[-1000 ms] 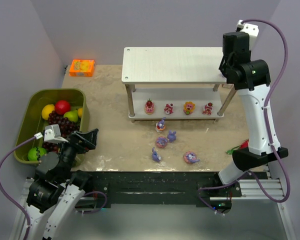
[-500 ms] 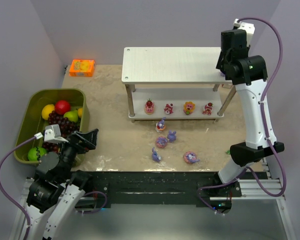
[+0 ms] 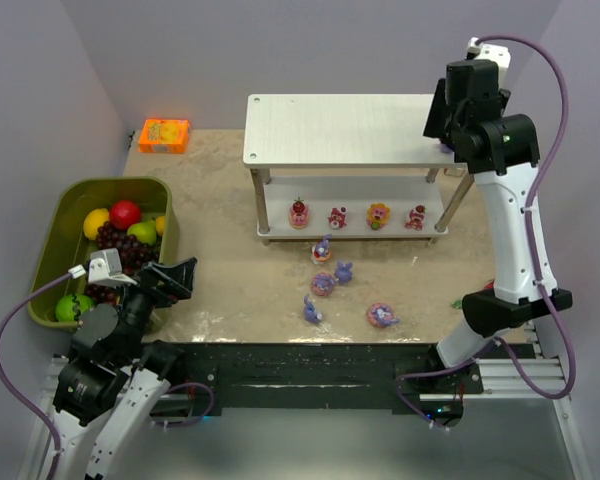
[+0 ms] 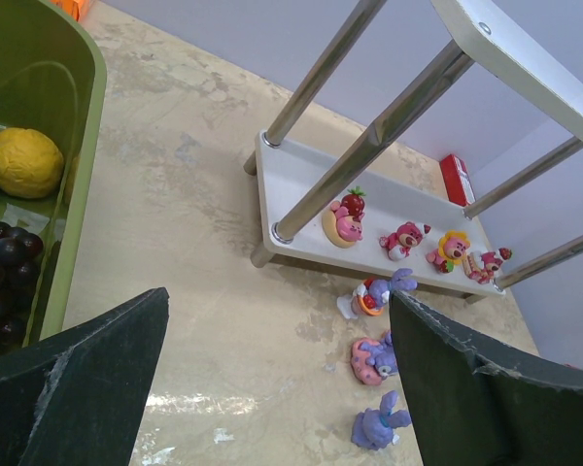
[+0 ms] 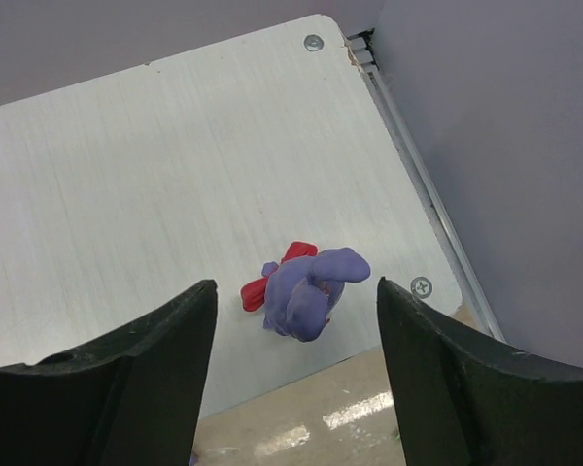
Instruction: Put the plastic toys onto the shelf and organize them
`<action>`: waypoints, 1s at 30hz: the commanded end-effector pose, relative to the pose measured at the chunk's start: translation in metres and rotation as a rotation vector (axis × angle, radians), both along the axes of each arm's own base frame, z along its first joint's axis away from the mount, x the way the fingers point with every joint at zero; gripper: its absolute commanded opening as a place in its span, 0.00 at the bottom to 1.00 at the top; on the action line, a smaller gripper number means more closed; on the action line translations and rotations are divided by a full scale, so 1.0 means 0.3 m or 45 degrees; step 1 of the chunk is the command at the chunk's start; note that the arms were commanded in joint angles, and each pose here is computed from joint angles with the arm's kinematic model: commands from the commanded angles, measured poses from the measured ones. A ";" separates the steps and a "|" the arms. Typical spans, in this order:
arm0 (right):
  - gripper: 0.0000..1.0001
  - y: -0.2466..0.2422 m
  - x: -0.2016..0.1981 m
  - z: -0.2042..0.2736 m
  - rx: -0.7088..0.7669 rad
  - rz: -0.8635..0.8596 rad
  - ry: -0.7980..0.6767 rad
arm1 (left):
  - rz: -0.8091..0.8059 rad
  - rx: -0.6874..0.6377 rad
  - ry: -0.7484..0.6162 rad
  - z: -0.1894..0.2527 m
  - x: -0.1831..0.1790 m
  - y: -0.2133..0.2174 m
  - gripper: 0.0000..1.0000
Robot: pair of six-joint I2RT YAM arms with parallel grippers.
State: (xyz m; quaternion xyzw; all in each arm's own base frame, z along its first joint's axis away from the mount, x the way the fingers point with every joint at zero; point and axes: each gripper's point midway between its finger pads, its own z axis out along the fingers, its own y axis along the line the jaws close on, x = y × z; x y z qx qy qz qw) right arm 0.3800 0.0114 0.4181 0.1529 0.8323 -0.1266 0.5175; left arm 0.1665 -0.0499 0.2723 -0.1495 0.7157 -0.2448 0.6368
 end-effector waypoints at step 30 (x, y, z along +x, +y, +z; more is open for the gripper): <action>0.78 0.154 -0.462 -0.538 0.479 0.398 0.028 | -0.001 -0.031 -0.059 0.047 -0.004 0.001 1.00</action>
